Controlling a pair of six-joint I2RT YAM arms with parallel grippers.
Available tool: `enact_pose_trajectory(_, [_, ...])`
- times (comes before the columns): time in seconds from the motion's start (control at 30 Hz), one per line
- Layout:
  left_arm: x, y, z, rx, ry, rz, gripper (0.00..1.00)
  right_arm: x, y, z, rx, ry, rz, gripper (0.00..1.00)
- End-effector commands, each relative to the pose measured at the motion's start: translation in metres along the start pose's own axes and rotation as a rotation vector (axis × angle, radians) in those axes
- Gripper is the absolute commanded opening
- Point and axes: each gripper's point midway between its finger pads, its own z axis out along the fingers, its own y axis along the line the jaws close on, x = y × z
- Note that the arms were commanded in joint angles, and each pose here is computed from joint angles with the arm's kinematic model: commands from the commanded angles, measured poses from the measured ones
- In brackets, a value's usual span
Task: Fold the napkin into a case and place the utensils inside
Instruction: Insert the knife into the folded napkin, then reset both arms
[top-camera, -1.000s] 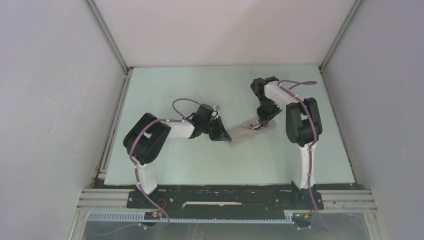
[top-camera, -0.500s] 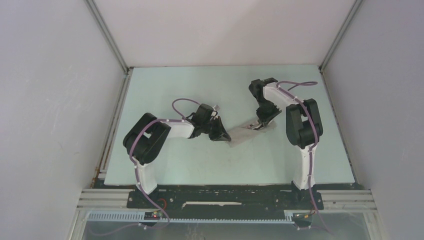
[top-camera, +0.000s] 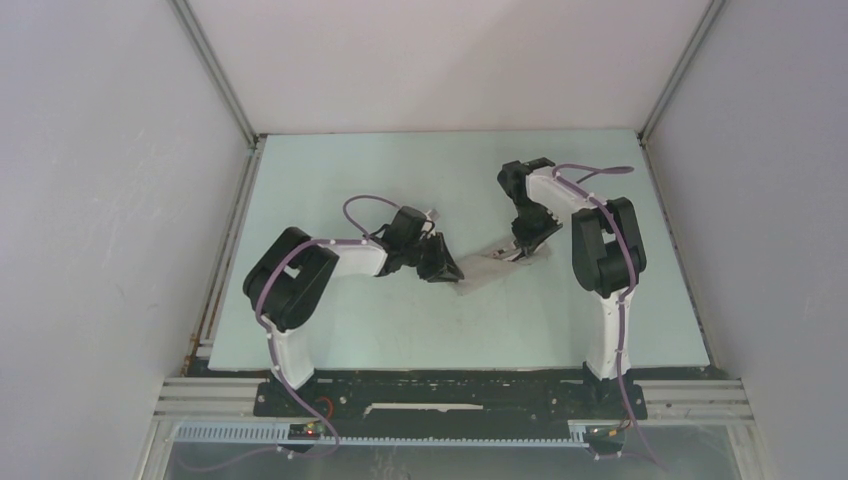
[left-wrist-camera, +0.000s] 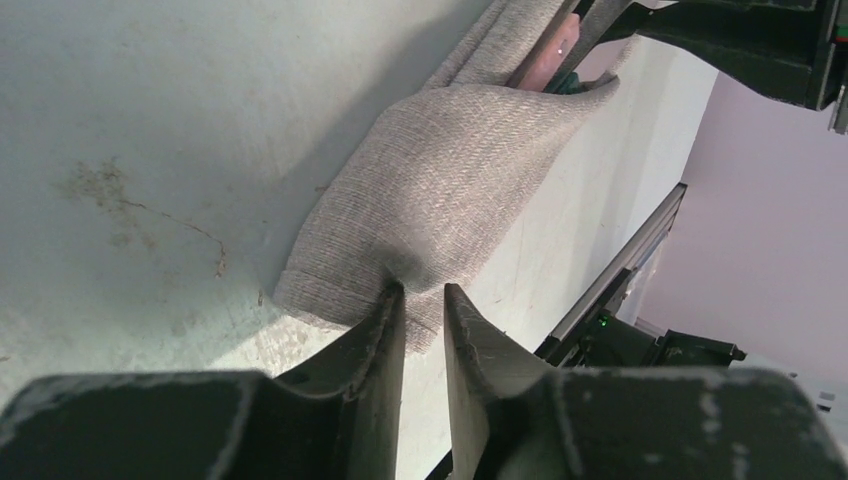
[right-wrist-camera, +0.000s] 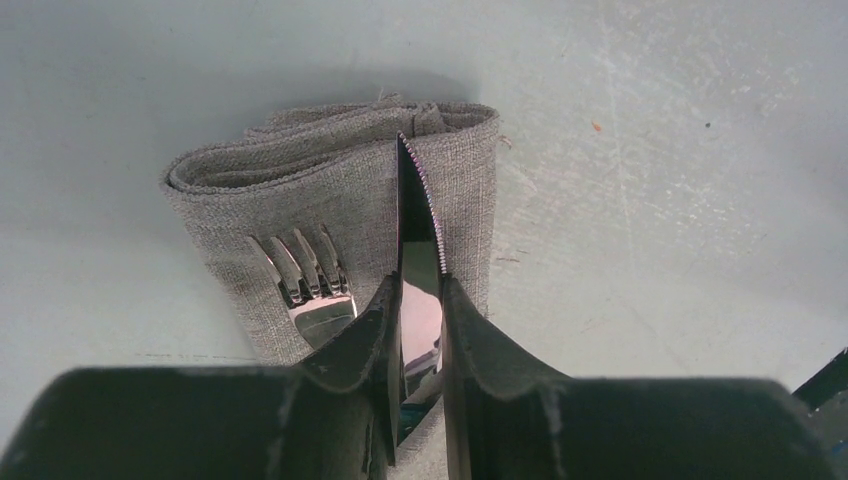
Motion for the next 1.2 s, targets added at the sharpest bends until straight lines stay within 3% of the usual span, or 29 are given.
enact_pose_trajectory(0.0, [-0.016,-0.027,-0.019,0.044,-0.063,0.085,0.3,0.006,-0.002,-0.023,-0.059,0.052,-0.003,0.21])
enact_pose_trajectory(0.2, [-0.023,-0.036,-0.029,0.028,-0.083,0.139,0.35,0.008,-0.001,-0.026,-0.084,0.062,-0.015,0.3])
enact_pose_trajectory(0.37, [-0.027,-0.047,-0.04,0.041,-0.106,0.169,0.38,0.001,-0.004,-0.04,-0.118,0.032,-0.022,0.47])
enact_pose_trajectory(0.47, [-0.025,-0.052,-0.05,0.04,-0.103,0.176,0.39,-0.004,-0.007,-0.048,-0.132,0.016,-0.033,0.69])
enact_pose_trajectory(0.53, [-0.025,-0.058,-0.058,0.041,-0.114,0.194,0.4,-0.011,-0.01,-0.057,-0.144,-0.002,-0.044,0.77])
enact_pose_trajectory(0.67, [-0.023,-0.067,-0.086,0.027,-0.15,0.245,0.42,-0.034,-0.024,-0.092,-0.227,-0.089,-0.11,0.86])
enact_pose_trajectory(0.87, [-0.032,-0.105,-0.167,0.011,-0.317,0.421,0.47,-0.054,-0.062,-0.17,-0.473,-0.328,-0.422,0.94])
enact_pose_trajectory(1.03, [-0.039,-0.136,-0.259,-0.034,-0.529,0.564,0.5,-0.035,-0.109,-0.236,-0.82,-0.451,-0.721,1.0])
enact_pose_trajectory(1.17, [-0.041,-0.157,-0.331,-0.077,-0.69,0.644,0.64,-0.043,-0.165,-0.275,-1.004,-0.514,-0.725,1.0])
